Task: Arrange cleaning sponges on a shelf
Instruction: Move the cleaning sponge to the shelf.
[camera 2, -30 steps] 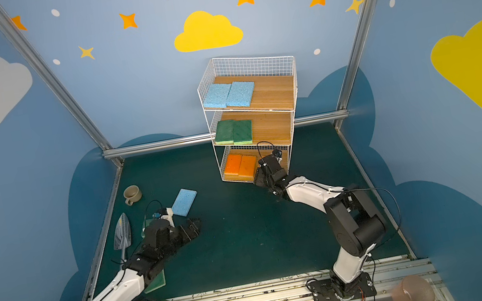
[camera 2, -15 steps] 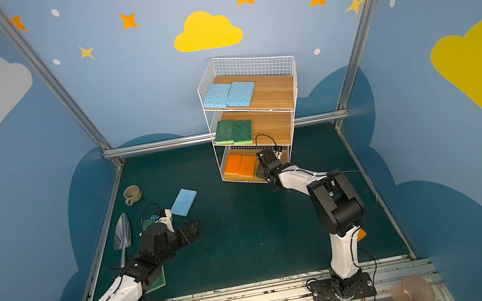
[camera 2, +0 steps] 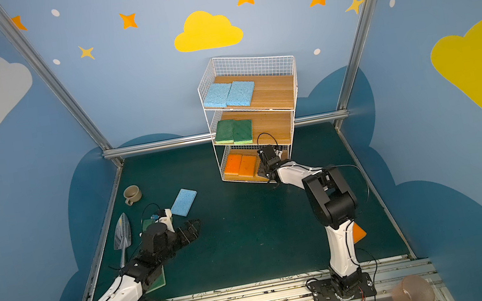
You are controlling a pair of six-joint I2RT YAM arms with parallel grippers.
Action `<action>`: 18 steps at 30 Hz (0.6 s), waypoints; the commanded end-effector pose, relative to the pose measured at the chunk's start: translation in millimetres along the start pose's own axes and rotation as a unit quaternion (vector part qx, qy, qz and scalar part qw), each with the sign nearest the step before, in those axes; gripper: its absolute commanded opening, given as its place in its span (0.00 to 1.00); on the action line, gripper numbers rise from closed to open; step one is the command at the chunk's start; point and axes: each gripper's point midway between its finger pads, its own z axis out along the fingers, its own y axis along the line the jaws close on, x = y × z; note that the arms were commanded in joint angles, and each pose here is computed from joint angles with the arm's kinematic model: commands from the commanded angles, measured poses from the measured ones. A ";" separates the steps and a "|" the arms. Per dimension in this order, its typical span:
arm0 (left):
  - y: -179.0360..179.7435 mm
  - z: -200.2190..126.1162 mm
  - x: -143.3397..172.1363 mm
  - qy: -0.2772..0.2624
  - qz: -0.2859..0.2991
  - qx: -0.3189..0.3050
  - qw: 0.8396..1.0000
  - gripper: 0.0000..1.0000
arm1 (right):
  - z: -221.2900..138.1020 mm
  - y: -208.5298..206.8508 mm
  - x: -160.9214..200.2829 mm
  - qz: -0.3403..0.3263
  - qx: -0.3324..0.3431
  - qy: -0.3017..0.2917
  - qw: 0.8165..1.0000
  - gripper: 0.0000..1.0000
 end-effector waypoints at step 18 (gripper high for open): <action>-3.6 -3.8 -2.3 -0.004 0.010 -0.003 1.000 1.00 | 18.5 0.6 -12.0 -0.004 -0.011 0.020 1.000 0.62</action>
